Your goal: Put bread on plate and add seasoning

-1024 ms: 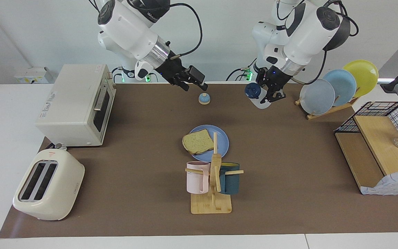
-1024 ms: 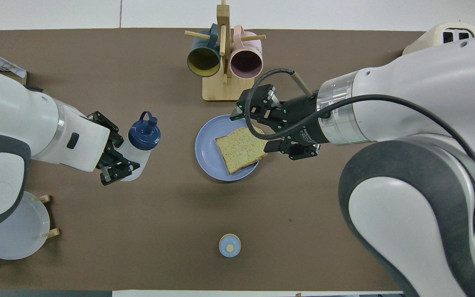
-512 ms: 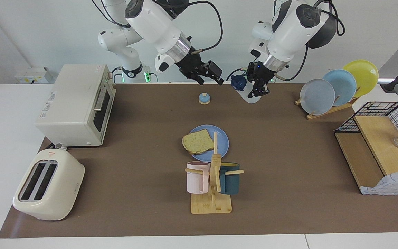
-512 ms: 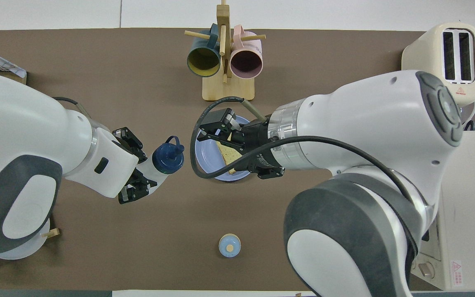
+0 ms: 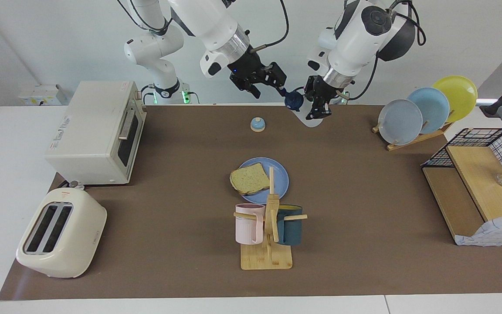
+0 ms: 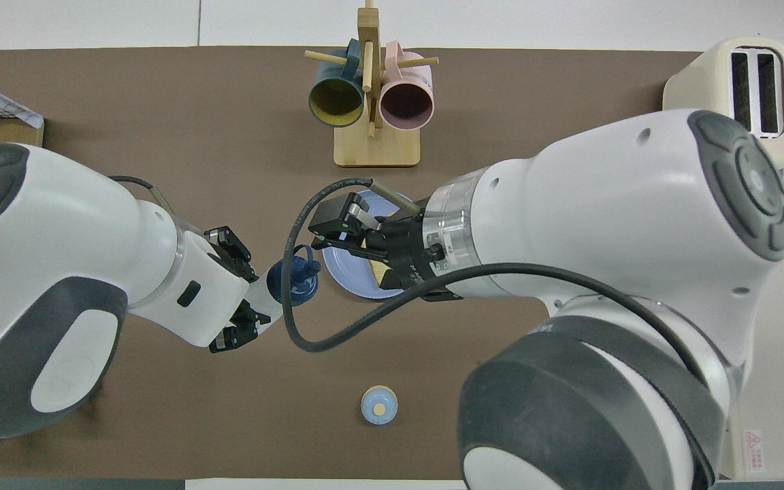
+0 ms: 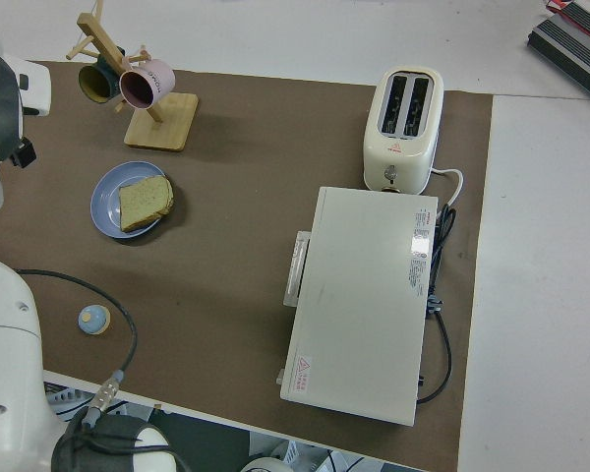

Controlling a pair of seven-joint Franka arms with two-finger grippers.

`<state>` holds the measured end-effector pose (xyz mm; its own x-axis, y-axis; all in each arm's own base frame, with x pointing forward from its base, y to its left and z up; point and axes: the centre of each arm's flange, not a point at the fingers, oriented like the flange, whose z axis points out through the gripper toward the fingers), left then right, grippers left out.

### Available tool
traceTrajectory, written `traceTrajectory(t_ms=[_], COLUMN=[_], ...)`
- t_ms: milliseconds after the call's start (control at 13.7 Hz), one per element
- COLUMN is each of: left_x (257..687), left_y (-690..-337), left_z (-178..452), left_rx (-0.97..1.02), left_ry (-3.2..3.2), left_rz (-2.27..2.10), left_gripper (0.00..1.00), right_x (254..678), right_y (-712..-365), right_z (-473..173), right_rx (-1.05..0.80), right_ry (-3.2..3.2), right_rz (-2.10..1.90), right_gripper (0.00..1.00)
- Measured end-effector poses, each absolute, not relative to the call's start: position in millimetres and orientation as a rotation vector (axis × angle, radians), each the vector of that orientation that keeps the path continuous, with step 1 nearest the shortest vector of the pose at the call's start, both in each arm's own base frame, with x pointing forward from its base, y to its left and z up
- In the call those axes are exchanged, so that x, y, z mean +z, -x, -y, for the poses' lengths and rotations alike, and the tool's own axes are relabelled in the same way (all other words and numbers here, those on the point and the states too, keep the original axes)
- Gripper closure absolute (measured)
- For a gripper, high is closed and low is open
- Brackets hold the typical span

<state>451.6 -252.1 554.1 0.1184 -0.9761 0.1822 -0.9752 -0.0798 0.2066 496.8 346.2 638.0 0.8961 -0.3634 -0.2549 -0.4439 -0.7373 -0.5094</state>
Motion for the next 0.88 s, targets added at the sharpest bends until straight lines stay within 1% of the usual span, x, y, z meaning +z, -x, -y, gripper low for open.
traceTrajectory(t_ms=[73, 146, 293, 366, 439, 512, 732, 878], left_x=[554, 554, 554, 554, 554, 554, 554, 554], left_y=[-451, -451, -451, -450, -450, -450, -450, -450], left_z=[253, 253, 252, 252, 252, 252, 252, 252], left_rx=[-0.004, -0.003, -0.003, -0.003, -0.003, -0.003, -0.002, -0.002], left_ry=[-2.112, -2.103, -2.096, -2.095, -2.094, -2.094, -2.093, -2.093], left_rz=[1.933, 1.946, 1.958, 1.960, 1.960, 1.961, 1.962, 1.962], left_gripper=[0.55, 0.55, 0.55, 0.55, 0.55, 0.55, 0.55, 0.55], right_x=[640, 641, 638, 637, 636, 636, 637, 638], right_y=[-495, -492, -484, -482, -481, -481, -482, -482], right_z=[-351, -357, -370, -375, -376, -377, -376, -376], right_rx=[0.183, 0.185, 0.191, 0.192, 0.192, 0.192, 0.187, 0.185], right_ry=[2.480, 2.484, 2.499, 2.506, 2.510, 2.511, 2.510, 2.509], right_rz=[-0.567, -0.552, -0.521, -0.511, -0.507, -0.507, -0.506, -0.506], right_gripper=[0.15, 0.15, 0.26, 0.26, 0.34, 0.38, 0.40, 0.44])
